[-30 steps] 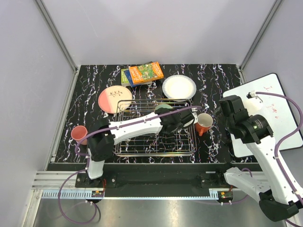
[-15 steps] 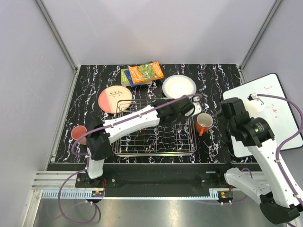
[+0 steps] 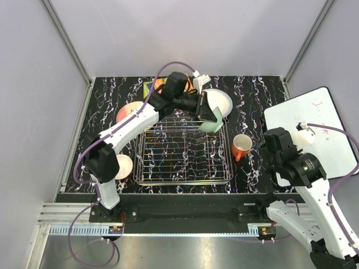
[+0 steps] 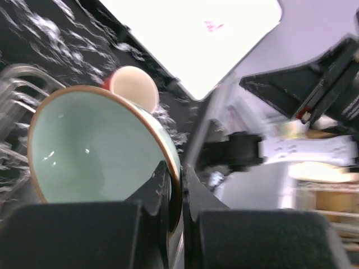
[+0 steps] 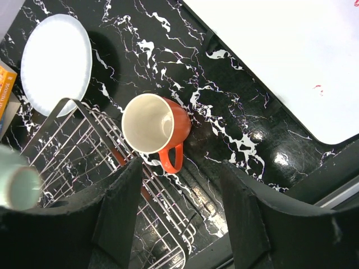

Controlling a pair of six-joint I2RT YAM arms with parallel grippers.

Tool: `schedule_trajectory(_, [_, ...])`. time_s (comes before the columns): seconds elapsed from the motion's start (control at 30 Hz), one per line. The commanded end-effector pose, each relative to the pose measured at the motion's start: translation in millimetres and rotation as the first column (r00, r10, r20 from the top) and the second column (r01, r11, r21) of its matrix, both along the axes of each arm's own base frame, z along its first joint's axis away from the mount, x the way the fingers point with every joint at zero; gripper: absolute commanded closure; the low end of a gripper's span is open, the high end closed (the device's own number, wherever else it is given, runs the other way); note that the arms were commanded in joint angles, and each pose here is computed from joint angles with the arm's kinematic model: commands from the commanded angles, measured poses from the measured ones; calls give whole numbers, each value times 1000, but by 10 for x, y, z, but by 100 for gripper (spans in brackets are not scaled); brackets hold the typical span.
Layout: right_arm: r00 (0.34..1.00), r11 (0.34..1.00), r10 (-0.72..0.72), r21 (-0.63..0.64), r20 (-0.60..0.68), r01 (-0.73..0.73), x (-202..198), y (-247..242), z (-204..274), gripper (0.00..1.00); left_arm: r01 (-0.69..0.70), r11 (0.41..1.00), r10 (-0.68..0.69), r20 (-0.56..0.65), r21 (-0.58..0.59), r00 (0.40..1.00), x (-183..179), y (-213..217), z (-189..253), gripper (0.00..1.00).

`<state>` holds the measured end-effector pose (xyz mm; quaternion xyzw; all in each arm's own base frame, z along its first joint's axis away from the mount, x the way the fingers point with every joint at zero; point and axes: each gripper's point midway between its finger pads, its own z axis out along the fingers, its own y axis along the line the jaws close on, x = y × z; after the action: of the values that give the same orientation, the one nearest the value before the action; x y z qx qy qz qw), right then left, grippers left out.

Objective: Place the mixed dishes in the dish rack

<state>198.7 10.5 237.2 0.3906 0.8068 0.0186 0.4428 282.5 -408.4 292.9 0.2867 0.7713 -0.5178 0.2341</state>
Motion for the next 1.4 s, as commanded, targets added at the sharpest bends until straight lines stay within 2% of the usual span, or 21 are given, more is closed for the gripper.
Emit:
schedule_trajectory(0.0, [998,999,-34,27,60,32,15,-37,55,37,103,925,-182,-189,-365,965,-86,-183,664,100])
schedule_trajectory(0.07, [998,999,-30,35,63,28,13,-24,64,37,77,910,-166,-186,-408,968,-12,-228,650,100])
schedule_trajectory(0.13, [998,999,-27,33,52,26,18,-16,64,39,7,906,-124,-249,-423,961,108,-288,510,100])
schedule_trajectory(0.2, [999,999,-21,31,36,19,40,11,47,39,-76,907,-42,-268,-414,962,284,-318,370,100])
schedule_trajectory(0.37, [1000,999,-12,38,7,11,95,73,-9,39,-224,945,137,-333,-239,933,524,-287,-154,100])
schedule_trajectory(0.5, [1000,999,-9,41,10,8,129,94,-1,39,-310,945,251,-368,-108,895,545,-150,-550,100])
schedule_trajectory(0.6, [1000,999,-3,45,12,3,120,101,-8,39,-358,931,302,-412,-65,860,559,-103,-714,100])
schedule_trajectory(0.67, [1000,999,-2,54,18,1,107,103,-6,39,-381,922,307,-463,-72,832,559,-122,-768,100])
schedule_trajectory(0.83, [1000,997,11,75,19,-13,76,132,-16,39,-377,919,277,-492,-115,825,496,-238,-805,100])
schedule_trajectory(1.13, [999,993,41,110,-6,-40,63,222,-120,41,-312,916,127,-557,-251,821,233,-619,-304,100])
schedule_trajectory(1.37, [999,995,41,91,-21,-39,50,200,-140,41,-331,914,131,-601,-235,788,86,-510,-421,100])
